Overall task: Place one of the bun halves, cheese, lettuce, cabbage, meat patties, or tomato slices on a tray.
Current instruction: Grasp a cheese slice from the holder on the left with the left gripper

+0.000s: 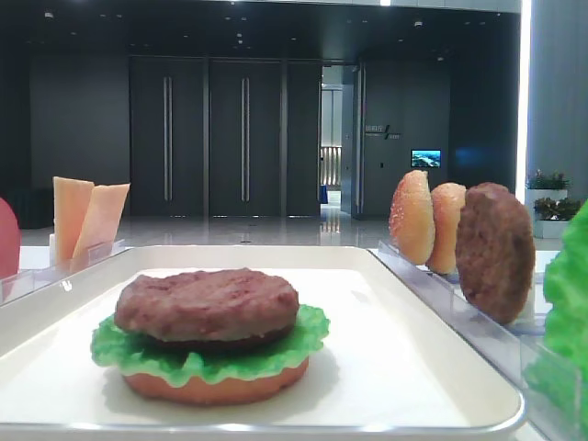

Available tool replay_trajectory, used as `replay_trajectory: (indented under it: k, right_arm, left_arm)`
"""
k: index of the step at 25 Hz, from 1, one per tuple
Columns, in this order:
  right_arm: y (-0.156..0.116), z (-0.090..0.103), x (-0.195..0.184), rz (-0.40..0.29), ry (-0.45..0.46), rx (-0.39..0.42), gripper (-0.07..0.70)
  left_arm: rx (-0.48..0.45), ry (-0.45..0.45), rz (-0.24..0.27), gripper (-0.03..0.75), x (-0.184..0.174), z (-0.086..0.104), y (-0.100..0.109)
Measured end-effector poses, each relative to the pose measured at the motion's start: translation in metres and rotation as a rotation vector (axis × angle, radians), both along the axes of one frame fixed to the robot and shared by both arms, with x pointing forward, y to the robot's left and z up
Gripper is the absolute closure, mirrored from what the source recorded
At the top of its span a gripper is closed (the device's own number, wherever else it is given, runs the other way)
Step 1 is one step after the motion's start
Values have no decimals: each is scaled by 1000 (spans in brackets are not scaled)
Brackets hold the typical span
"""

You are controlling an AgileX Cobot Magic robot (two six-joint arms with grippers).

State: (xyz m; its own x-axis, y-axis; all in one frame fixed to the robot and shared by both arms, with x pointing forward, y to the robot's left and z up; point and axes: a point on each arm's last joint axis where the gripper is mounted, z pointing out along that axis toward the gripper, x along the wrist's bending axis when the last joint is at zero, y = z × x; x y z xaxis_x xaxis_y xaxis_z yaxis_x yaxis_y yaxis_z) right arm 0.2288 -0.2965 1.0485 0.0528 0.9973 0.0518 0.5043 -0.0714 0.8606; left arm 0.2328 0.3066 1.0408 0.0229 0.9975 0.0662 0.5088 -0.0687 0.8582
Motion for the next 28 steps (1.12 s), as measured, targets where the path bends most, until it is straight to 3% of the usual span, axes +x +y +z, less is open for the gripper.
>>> replay_trajectory:
  k: [16, 21, 28]
  right_arm:
    - [0, 0, 0, 0, 0, 0, 41]
    - [0, 0, 0, 0, 0, 0, 41]
    - [0, 0, 0, 0, 0, 0, 41]
  left_arm:
    - [-3, 7, 2, 24, 1, 0, 0]
    - [-50, 132, 39, 24, 17, 10, -1]
    - [-65, 295, 64, 24, 66, 49, -3]
